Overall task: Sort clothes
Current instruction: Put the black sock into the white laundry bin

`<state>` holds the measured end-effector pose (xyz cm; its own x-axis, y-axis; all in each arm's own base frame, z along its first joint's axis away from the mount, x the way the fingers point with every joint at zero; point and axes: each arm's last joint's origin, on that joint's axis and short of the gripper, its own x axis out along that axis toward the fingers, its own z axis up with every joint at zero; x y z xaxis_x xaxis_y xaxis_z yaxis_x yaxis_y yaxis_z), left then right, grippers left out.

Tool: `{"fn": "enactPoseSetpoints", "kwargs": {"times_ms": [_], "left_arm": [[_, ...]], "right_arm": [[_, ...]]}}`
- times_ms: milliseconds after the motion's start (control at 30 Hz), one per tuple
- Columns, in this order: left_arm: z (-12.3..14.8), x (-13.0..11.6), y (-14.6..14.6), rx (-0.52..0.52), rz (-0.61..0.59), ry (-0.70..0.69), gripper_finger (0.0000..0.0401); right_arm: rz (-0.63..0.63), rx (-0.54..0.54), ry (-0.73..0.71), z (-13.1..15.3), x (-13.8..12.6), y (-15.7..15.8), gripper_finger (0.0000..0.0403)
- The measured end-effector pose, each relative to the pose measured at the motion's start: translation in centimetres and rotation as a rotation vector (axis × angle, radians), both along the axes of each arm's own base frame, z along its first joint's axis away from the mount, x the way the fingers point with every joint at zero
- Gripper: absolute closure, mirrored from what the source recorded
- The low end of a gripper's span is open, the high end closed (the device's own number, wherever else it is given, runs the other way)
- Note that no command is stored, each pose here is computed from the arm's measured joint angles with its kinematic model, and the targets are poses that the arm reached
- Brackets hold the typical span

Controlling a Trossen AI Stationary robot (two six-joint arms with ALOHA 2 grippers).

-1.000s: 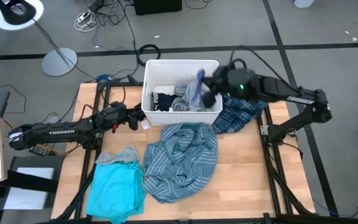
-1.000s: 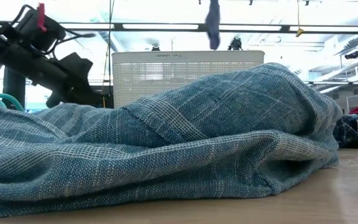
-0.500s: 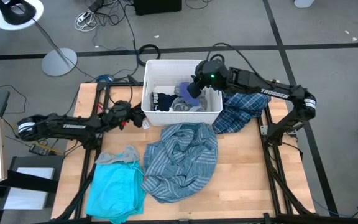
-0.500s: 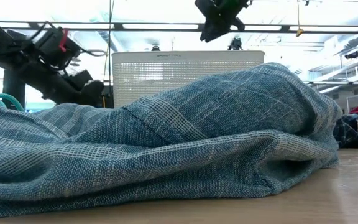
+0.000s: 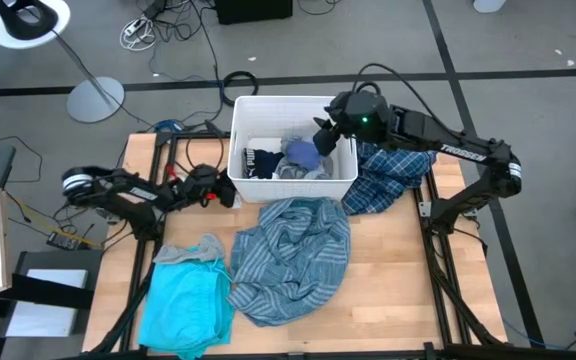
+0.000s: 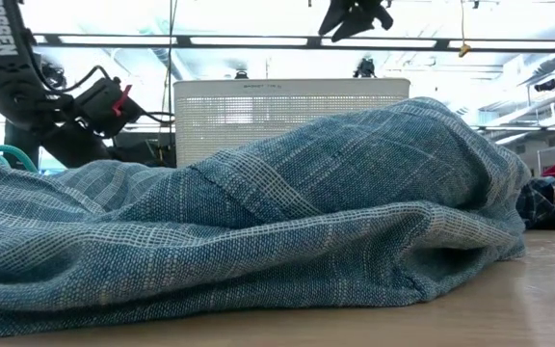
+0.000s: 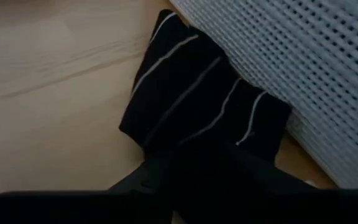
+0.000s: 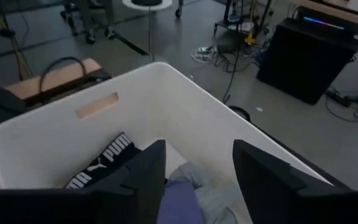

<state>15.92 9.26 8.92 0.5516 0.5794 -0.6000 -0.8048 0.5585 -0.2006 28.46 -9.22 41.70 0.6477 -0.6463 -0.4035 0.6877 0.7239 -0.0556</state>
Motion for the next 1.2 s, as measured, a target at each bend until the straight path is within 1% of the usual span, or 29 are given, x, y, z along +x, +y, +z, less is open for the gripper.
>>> {"fn": "enactPoseSetpoints", "kwargs": {"times_ms": [67, 167, 200, 300, 400, 467, 600, 767, 867, 967, 1067, 1133, 1200], "left_arm": [[-0.4, 0.1, 0.0, -0.015, 0.01, 0.009, 0.0304], [-0.5, 0.1, 0.0, -0.03, 0.0, 0.005, 0.0376], [-0.5, 0.1, -0.1, -0.033, -0.006, 0.001, 0.0386], [0.1, 0.0, -0.2, -0.043, -0.031, -0.029, 0.0395], [0.7, -0.3, -0.5, -0.054, -0.045, -0.038, 0.0397], [1.1, -0.6, -0.6, -0.054, -0.044, -0.036, 0.0398], [2.0, -1.5, -1.0, -0.052, -0.023, -0.007, 0.0399], [3.8, -2.3, -1.5, -0.023, -0.033, -0.08, 0.04], [5.3, -2.7, -1.8, 0.0, -0.023, -0.096, 0.04], [7.3, -3.3, -1.9, 0.034, 0.002, -0.057, 0.0401], [10.1, -3.8, -2.1, 0.088, 0.019, -0.037, 0.0401], [12.2, -4.1, -2.4, 0.127, 0.016, -0.049, 0.0401], [14.5, -4.2, -2.6, 0.171, -0.006, -0.092, 0.0401]], "right_arm": [[0.008, 0.003, 0.011, 0.1, -0.3, 0.3, 0.0216], [0.022, 0.013, 0.049, -0.1, -0.6, 0.8, 0.0217], [0.026, 0.02, 0.069, -0.2, -0.8, 1.0, 0.0217], [0.007, 0.088, 0.14, -1.0, -1.5, 1.6, 0.0217], [-0.027, 0.169, 0.251, -2.1, -2.4, 2.3, 0.0217], [-0.047, 0.196, 0.32, -2.7, -2.9, 3.1, 0.0218], [-0.079, 0.163, 0.411, -3.8, -3.3, 5.3, 0.0218], [-0.103, 0.11, 0.459, -5.1, -4.3, 8.3, 0.0218], [-0.138, 0.081, 0.45, -5.6, -5.6, 10.3, 0.0219], [-0.157, 0.07, 0.402, -6.1, -7.3, 12.3, 0.0223], [-0.146, 0.1, 0.346, -6.8, -8.9, 14.2, 0.0228], [-0.122, 0.123, 0.312, -7.5, -9.9, 15.4, 0.0229], [-0.103, 0.147, 0.284, -8.6, -10.4, 16.5, 0.0229]]}}
